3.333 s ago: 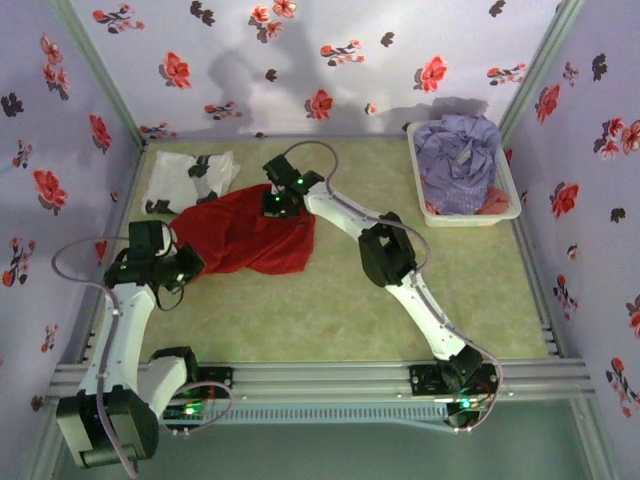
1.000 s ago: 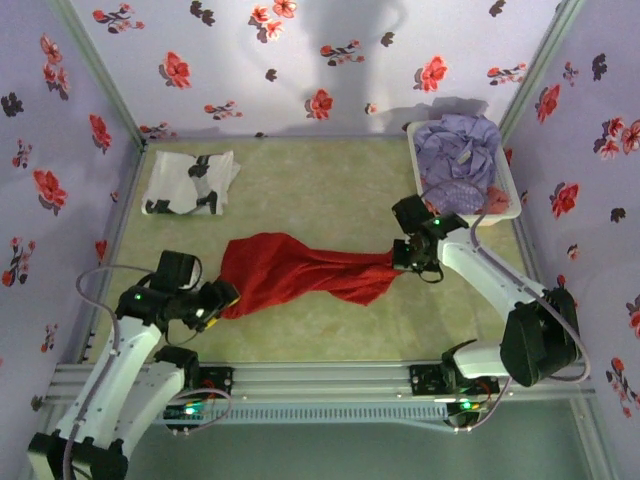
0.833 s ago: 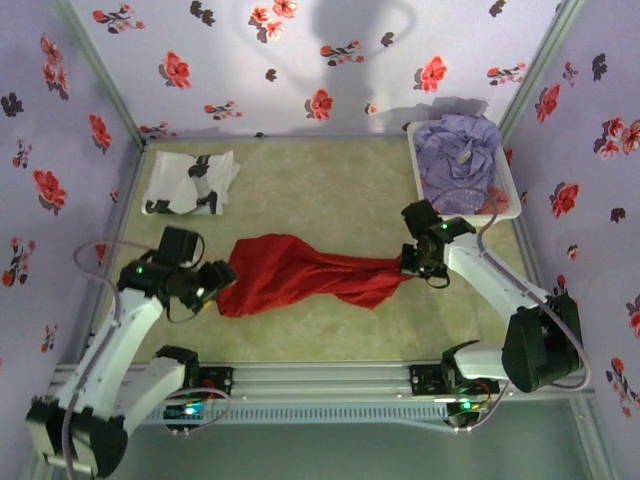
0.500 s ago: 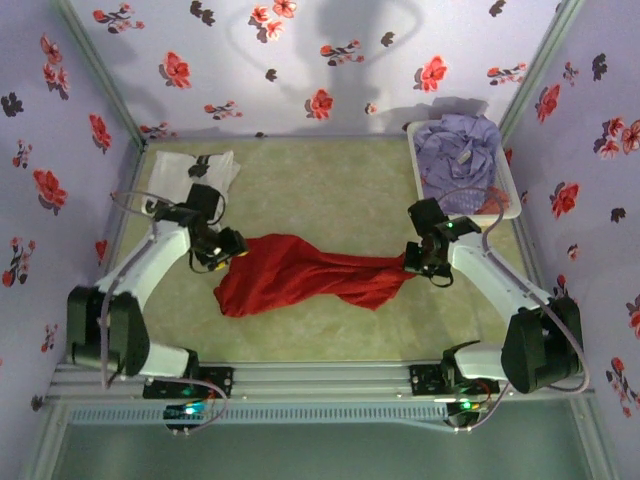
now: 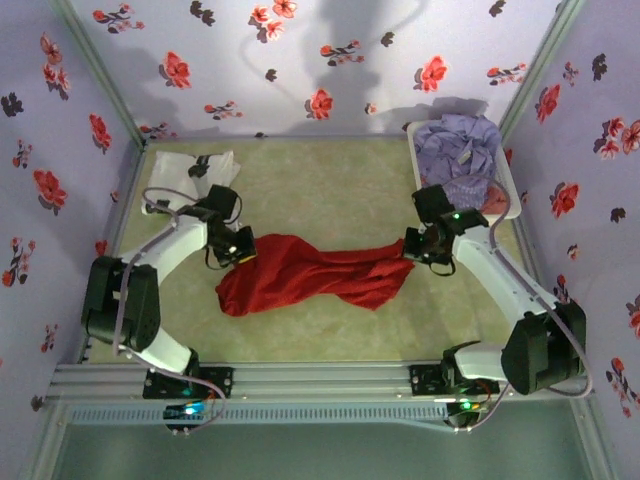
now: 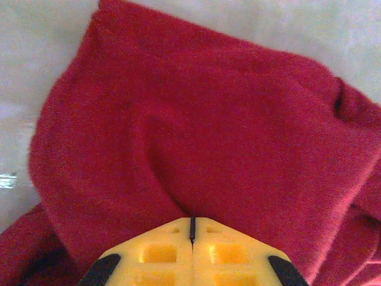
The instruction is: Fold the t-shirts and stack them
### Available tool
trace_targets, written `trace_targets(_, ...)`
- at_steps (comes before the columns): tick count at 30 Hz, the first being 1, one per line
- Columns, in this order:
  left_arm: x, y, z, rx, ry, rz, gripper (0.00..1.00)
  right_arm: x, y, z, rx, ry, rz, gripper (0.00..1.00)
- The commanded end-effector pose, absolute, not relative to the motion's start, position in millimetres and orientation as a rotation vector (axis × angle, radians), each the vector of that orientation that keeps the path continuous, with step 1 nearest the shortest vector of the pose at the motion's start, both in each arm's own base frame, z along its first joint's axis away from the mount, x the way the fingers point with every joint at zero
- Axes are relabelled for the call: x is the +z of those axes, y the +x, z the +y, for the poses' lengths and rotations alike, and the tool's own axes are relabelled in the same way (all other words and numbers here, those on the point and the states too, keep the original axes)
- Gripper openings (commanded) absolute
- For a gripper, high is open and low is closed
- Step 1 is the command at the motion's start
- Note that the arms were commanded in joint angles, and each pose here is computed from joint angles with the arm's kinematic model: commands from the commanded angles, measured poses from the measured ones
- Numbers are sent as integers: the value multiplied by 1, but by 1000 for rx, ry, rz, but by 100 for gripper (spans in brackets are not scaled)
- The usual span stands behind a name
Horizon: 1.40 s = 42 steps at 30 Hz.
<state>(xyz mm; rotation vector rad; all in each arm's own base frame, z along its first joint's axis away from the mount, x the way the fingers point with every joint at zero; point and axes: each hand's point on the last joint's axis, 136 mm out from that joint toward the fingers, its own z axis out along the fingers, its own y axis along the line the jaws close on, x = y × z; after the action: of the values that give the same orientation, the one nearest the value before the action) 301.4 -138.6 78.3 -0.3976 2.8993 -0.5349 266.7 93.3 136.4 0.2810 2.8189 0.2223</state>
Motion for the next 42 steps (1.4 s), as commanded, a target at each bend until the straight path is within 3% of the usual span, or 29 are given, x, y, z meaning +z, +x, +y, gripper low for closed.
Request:
trace_targets(1,140,327,-124,-540,-359,2732,0,175,273,100,304,238,2746,0)
trace_targets(10,340,359,-55,-445,-281,2383,0,336,307,123,492,50,2400,0)
trace_targets(15,394,335,-24,-400,-319,2256,0,356,275,113,477,-13,2369,0)
trace_targets(18,378,314,-22,-412,-341,2295,0,323,237,104,501,34,2455,0)
trace_targets(24,264,281,-45,-603,-487,2495,0,223,203,104,558,248,2694,0)
trace_targets(25,242,277,-52,-670,-527,2527,0,205,206,96,481,326,2736,7)
trace_targets(27,206,275,-64,-777,-608,2543,0,187,222,82,343,405,2733,8)
trace_targets(30,165,275,-65,-791,-683,2538,0,178,265,92,414,396,2709,25)
trace_targets(32,153,278,-60,-746,-702,2547,0,174,282,91,388,414,2805,37)
trace_targets(36,150,284,-61,-741,-687,2572,0,176,299,94,371,385,2809,40)
trace_targets(42,150,285,-60,-735,-681,2575,0,153,266,110,254,290,2887,40)
